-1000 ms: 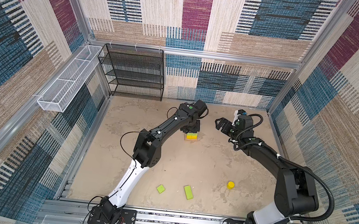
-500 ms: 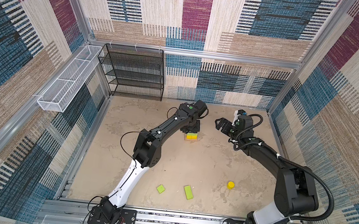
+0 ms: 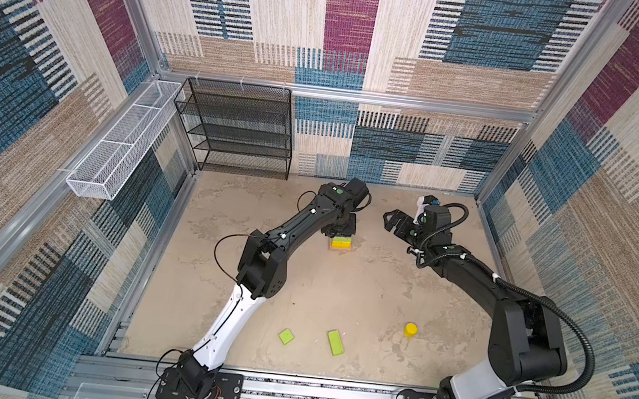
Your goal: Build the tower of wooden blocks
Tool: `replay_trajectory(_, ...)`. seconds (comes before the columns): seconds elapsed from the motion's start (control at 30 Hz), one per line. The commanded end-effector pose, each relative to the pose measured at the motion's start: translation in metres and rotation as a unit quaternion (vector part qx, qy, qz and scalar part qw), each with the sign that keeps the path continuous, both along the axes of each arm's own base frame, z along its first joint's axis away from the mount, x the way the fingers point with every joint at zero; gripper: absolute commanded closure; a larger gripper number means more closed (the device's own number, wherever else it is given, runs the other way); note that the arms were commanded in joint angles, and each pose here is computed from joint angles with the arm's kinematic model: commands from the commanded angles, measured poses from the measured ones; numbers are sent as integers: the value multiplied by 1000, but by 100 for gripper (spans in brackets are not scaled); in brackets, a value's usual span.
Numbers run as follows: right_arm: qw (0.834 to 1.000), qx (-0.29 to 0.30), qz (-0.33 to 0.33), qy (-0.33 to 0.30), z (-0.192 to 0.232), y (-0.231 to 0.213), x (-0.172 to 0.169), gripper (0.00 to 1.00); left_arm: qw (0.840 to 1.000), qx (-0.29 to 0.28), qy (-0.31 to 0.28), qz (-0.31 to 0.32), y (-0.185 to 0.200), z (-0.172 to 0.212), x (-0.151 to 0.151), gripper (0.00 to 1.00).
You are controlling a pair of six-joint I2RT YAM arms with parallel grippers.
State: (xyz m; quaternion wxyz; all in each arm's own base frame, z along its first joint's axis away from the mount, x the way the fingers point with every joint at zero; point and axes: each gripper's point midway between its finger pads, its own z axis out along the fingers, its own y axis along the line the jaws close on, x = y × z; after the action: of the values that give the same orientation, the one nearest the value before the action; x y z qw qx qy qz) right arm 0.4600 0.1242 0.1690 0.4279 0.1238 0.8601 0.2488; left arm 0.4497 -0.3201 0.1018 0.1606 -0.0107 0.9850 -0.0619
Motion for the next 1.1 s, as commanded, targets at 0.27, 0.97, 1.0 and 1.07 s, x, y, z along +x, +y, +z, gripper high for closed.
replay_trajectory(0.27, 1000, 10, 1, -10, 6, 1, 4, 1, 1000, 0, 3, 12, 1, -1, -1, 65)
replay_trajectory(0.97, 1000, 10, 1, -9, 5, 0, 3, 1, 1000, 0, 5, 23, 2, -2, -1, 57)
replay_trajectory(1.0, 1000, 10, 0, -9, 5, 0, 3, 1, 1000, 0, 5, 23, 2, -2, 0, 56)
replay_trajectory(1.07, 1000, 10, 0, -9, 5, -1, 3, 1, 1000, 0, 3, 24, 2, -2, 0, 56)
